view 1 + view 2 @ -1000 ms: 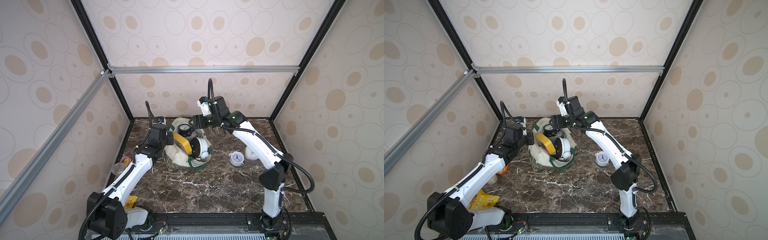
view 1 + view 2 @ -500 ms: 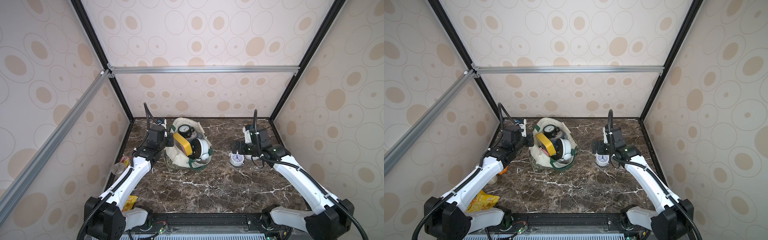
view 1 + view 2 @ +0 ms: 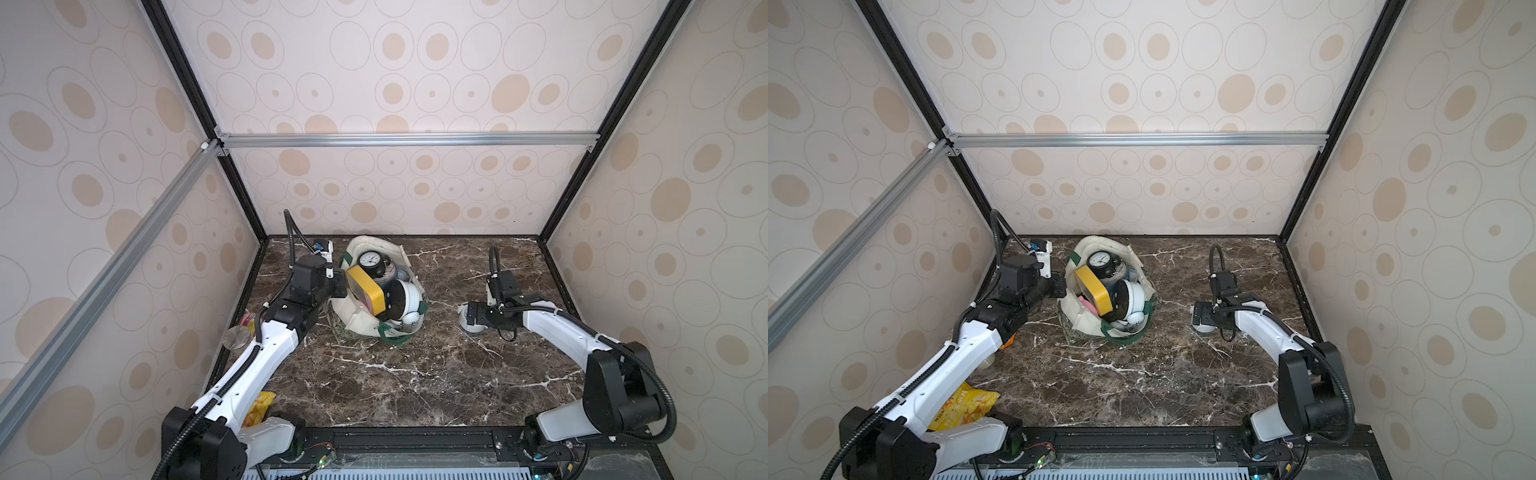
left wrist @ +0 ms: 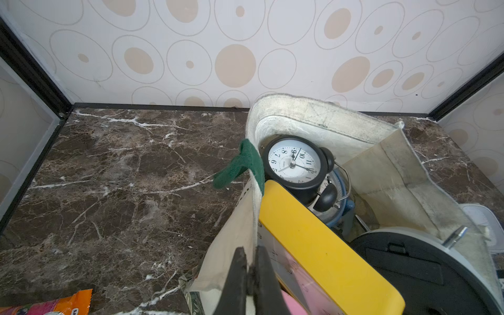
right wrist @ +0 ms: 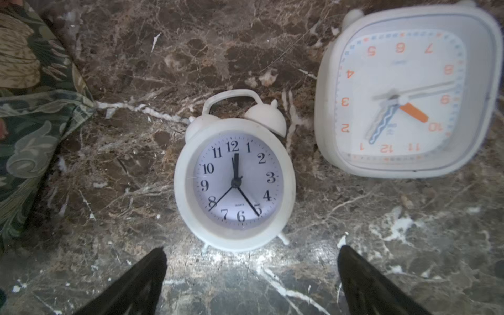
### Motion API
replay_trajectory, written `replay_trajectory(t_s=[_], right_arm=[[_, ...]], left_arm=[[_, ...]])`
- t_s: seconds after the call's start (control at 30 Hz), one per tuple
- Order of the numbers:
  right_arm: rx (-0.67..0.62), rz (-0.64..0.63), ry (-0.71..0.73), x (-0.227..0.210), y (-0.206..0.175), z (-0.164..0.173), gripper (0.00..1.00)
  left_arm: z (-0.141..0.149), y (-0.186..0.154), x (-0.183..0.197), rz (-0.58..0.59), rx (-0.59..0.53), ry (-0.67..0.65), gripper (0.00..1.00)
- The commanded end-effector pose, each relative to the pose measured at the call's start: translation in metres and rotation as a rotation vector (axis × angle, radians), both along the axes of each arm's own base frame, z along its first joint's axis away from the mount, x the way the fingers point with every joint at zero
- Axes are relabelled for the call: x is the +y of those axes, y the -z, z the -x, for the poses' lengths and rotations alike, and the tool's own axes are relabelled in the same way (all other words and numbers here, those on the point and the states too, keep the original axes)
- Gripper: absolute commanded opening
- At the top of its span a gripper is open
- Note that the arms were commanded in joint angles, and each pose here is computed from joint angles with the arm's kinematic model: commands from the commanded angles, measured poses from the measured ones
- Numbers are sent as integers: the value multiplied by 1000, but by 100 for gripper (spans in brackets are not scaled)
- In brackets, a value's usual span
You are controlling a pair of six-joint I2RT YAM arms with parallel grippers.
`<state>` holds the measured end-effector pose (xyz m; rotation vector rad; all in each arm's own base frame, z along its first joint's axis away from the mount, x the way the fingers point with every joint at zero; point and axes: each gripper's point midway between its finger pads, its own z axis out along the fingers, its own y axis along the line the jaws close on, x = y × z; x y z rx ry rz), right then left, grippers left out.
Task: Put the alarm clock into the canvas bag
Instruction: Pick up the alarm from the center of the board.
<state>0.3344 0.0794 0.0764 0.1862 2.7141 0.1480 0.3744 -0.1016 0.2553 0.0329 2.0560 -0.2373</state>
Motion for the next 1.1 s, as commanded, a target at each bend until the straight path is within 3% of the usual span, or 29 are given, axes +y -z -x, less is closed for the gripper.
replay_trajectory(t_s=[0.0, 0.43, 0.73, 1.07], right_arm=[[-23, -41, -6, 9, -2, -16, 100], [71, -29, -30, 15, 29, -26, 100], [83, -16, -43, 17, 41, -32, 100], [95, -39, -73, 25, 42, -35, 74]], left_arm=[[3, -12, 2, 9, -32, 4, 8], [3, -12, 3, 12, -34, -7, 7], [3, -13, 0, 21, -28, 11, 13], [8, -20, 1, 8, -38, 21, 37]])
